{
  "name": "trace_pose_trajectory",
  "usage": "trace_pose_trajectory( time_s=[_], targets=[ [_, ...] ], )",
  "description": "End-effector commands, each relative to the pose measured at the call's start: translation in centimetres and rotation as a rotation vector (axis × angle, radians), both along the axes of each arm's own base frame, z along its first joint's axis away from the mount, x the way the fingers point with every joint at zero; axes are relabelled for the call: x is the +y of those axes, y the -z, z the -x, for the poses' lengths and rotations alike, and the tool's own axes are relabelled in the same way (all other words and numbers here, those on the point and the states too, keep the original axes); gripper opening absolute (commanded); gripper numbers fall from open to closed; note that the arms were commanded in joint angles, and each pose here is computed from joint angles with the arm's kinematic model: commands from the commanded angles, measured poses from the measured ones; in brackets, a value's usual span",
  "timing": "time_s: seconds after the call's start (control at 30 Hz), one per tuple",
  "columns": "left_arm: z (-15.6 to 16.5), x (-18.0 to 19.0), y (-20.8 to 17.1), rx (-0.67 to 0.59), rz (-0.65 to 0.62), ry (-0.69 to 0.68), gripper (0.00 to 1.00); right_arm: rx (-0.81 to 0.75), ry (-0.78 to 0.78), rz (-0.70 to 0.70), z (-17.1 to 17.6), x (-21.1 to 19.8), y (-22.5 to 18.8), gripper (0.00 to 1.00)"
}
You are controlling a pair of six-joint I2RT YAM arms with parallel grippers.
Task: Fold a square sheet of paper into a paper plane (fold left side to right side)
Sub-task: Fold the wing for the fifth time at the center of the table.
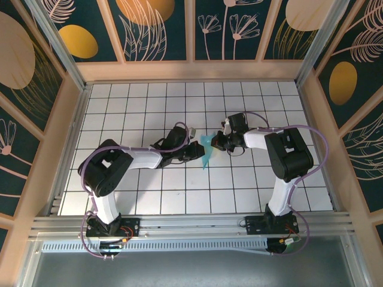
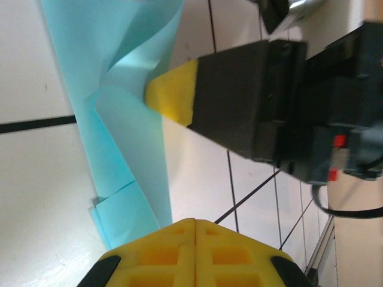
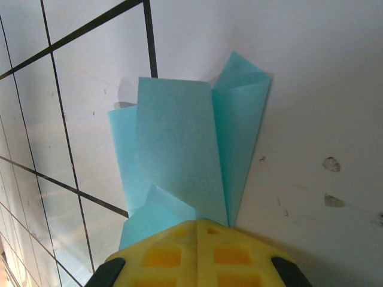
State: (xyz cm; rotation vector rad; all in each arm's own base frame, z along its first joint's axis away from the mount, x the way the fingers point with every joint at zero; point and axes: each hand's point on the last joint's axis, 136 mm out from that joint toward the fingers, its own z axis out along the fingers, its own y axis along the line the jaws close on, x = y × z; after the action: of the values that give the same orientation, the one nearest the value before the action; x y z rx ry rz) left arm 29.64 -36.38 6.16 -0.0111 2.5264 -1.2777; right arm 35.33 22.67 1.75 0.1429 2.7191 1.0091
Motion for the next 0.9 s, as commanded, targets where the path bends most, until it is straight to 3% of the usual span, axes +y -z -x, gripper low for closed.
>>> trace_pose_trajectory(
  time_s=[0.0, 0.87],
  targets=[
    [0.4, -1.6, -0.6, -0.003, 0.029, 0.053, 0.07, 0.088, 0.011, 0.100, 1.9, -1.9, 3.2, 0.00],
    [2.1, -2.1, 3.4, 0.069, -0.068, 0.075, 0.07, 0.091, 0.003, 0.102, 2.0, -1.8, 3.2, 0.00]
  ],
)
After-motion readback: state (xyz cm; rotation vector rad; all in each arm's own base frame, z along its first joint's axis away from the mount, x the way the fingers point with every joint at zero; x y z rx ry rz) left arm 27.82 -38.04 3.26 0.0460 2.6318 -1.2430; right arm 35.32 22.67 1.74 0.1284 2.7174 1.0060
